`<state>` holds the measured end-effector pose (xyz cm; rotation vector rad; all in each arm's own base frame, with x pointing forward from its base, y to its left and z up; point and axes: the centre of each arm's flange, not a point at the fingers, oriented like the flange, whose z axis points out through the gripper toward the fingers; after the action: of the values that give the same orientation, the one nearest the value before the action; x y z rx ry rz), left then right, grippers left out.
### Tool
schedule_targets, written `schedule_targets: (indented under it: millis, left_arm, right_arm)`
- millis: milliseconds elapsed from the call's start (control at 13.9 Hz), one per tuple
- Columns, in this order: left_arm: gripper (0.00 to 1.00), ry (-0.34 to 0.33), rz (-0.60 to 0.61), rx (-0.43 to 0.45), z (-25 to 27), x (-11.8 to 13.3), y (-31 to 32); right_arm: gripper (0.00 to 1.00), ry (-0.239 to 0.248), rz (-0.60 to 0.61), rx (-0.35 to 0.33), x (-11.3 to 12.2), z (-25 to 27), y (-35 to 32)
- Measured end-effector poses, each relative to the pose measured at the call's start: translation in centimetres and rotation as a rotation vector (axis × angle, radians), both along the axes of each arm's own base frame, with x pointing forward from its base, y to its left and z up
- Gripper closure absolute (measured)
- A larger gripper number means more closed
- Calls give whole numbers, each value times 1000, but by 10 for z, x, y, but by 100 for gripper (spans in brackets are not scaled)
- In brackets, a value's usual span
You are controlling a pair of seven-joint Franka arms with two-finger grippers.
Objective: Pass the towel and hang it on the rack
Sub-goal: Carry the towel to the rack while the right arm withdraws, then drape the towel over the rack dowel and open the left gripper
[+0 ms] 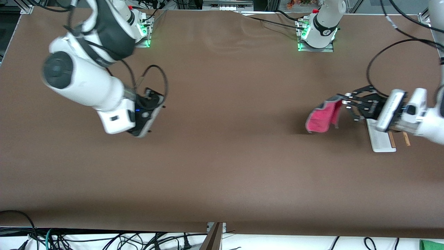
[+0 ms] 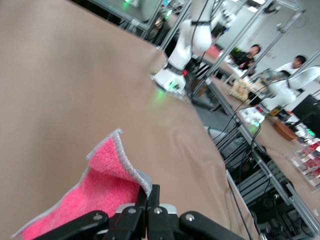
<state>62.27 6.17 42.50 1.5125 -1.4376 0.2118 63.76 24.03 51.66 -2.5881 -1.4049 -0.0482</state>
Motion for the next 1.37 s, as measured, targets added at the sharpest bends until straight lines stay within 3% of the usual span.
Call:
schedule_targets:
  millis: [144, 288, 648, 864, 1008, 1153, 1369]
  left_arm:
    - [98, -7, 80, 108, 6, -12, 81]
    - [98, -11, 164, 149, 4, -22, 138]
    - [98, -24, 410, 257, -22, -55, 270]
    - [98, -69, 468, 281, -49, -70, 316]
    - [98, -62, 493, 309, -60, -82, 338]
    - [98, -47, 525, 354, -65, -97, 360]
    - [98, -81, 574, 417, -84, -112, 396]
  right_arm:
    - [0, 31, -105, -57, 5, 13, -60]
    - [0, 46, -173, -85, 7, 23, -100]
    - [0, -23, -350, -118, -2, 77, -204]
    - [0, -20, -418, -156, -11, 82, -247]
    - [0, 11, -482, -175, -18, 77, -265]
    - [0, 75, -637, -196, -30, 76, -272]
    - [0, 167, -864, -236, -50, 85, -260]
